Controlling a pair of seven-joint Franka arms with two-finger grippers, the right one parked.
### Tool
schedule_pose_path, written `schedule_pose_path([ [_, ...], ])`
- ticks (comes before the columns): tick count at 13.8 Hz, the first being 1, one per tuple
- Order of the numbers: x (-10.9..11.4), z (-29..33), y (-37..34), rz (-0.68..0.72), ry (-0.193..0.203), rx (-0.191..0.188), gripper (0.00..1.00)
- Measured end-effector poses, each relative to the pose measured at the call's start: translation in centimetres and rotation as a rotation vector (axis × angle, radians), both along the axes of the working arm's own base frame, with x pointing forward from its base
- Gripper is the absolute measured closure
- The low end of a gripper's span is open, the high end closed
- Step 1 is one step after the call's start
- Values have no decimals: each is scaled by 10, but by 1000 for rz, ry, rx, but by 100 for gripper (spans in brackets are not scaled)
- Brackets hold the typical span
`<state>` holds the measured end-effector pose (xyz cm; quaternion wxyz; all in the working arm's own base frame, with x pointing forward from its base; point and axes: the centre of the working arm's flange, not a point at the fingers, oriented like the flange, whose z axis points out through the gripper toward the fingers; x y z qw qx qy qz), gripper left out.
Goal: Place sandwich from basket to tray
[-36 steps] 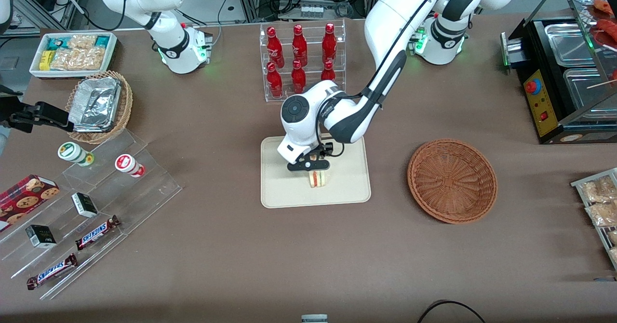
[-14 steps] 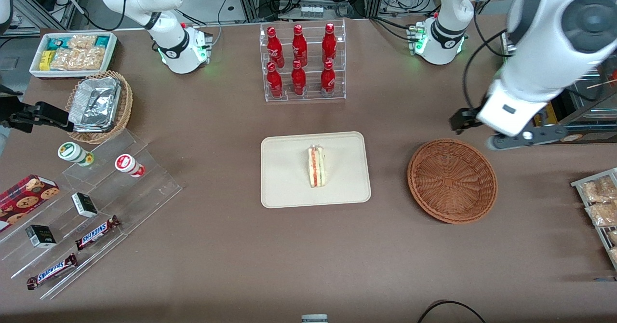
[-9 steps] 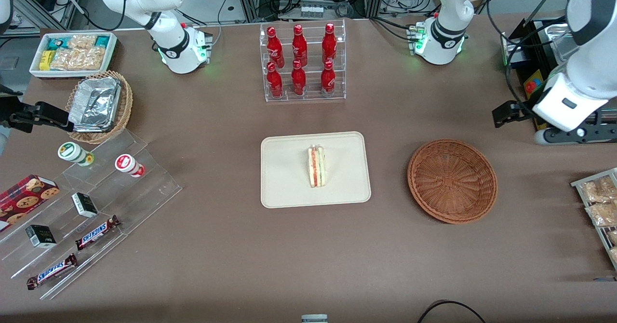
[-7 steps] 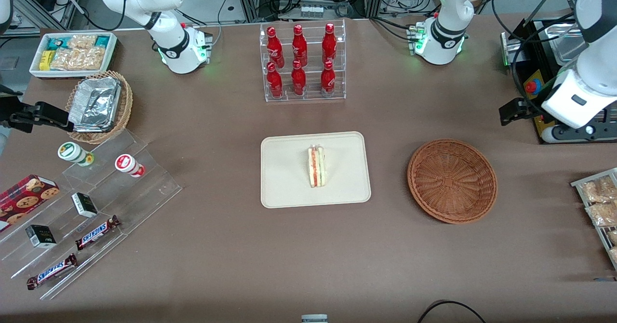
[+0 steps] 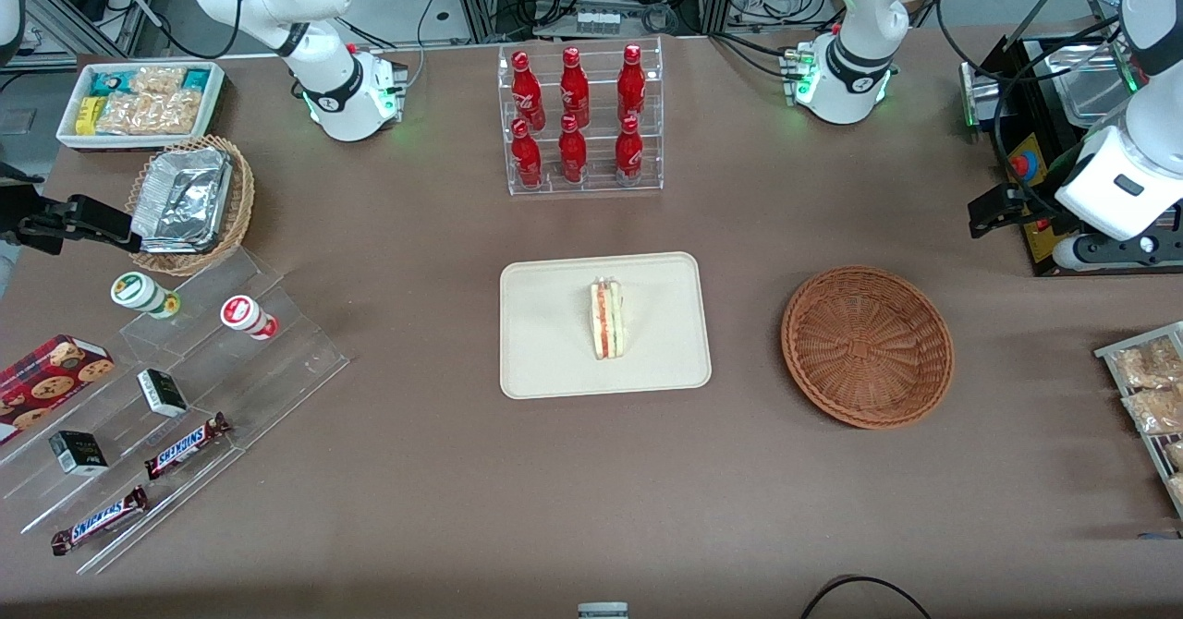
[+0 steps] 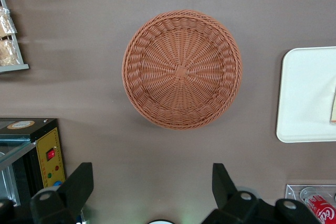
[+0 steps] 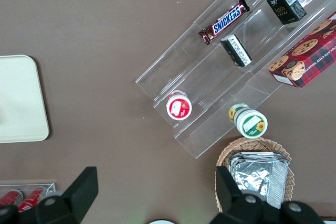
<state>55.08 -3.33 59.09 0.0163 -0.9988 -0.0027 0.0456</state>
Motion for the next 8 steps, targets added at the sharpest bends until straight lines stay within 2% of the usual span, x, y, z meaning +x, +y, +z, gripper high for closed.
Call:
schedule_pose_path([
  [8,1,14,-1,-2,-29,-2,0],
])
